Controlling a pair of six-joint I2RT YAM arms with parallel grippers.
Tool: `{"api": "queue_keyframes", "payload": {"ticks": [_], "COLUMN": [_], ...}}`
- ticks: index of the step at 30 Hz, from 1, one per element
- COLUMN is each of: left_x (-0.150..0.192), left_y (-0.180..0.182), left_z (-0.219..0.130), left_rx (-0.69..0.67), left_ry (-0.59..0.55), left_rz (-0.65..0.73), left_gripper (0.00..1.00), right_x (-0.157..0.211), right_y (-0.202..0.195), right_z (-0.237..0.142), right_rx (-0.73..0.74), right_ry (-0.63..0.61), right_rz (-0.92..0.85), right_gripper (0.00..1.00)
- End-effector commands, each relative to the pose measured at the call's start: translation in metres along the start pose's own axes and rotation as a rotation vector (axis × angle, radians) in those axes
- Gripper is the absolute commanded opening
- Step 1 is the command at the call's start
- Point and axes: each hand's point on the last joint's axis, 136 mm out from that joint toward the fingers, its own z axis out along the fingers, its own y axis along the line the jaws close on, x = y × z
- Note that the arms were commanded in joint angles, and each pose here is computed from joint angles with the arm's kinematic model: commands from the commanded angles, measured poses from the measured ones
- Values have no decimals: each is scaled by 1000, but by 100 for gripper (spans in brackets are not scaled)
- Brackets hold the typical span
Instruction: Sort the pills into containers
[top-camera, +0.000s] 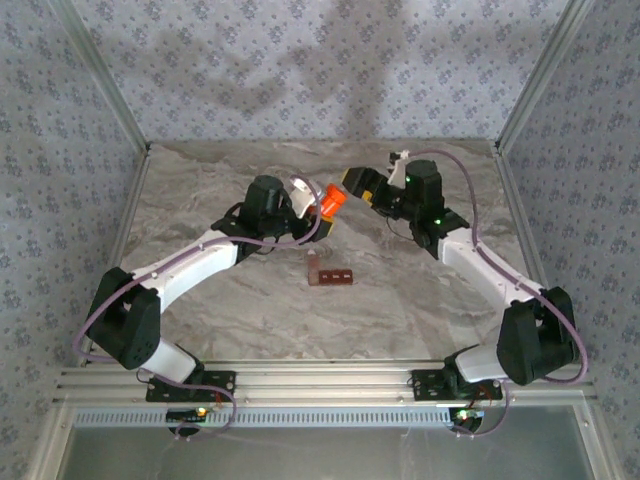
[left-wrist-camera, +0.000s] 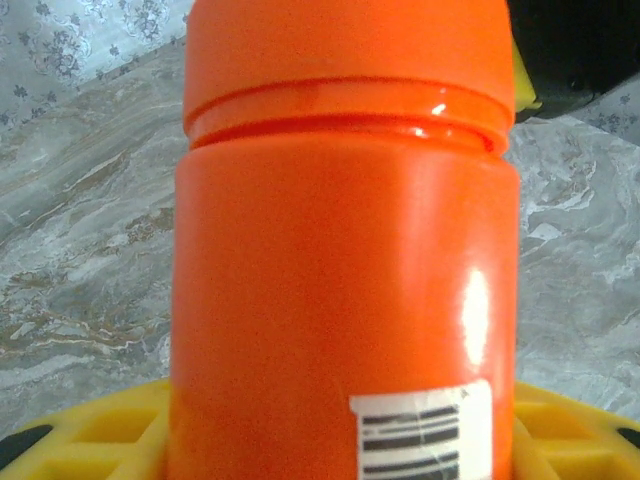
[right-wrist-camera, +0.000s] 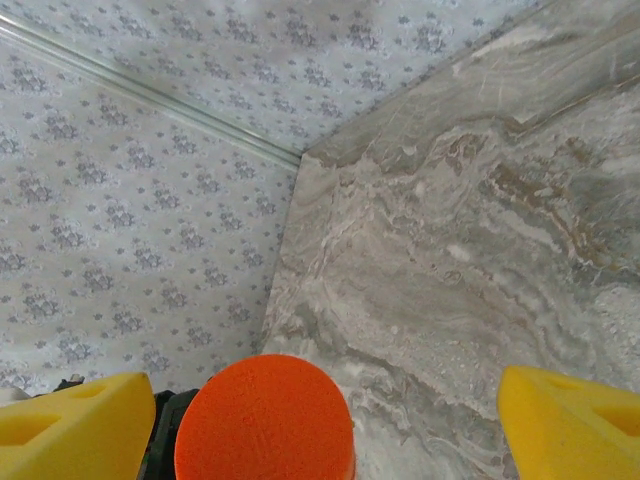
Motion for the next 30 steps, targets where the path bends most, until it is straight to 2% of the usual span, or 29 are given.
{"api": "queue_keyframes", "payload": {"ticks": [1, 5, 11, 14, 19, 21, 23, 26, 30], "left_x": [-23, -22, -23, -24, -27, -30, -35, -44, -57], "left_y": [-5, -8, -8, -8, -8, -8, -8, -8, -20], "left_z": [-3, 0, 2, 2, 1, -2, -6, -16, -30], "left_rx": [8, 15, 18, 14, 19, 28, 51, 133, 256], "left_ry": [-44, -43, -48, -53, -70, -89, -118, -171, -218], "left_rz": [47, 44, 36, 33, 20, 3, -23, -99, -155], "left_gripper": [0, 0, 0, 0, 0, 0, 0, 0, 0], "right_x": [-7, -1, 9, 13, 17, 16, 12, 6, 1], "right_y": [16, 20, 22, 22, 19, 19, 23, 40, 52], "right_z": [6, 13, 21, 21, 19, 17, 13, 4, -6], "right_rx": [-24, -27, -39, -46, -52, -72, -119, -280, -409], "right_ry": [-19, 4, 29, 38, 44, 37, 19, -21, -30], "right_rz": [-5, -9, -11, -13, -34, -62, -118, -254, -299], "right_gripper": [90, 89, 82, 76, 58, 54, 53, 55, 56]}}
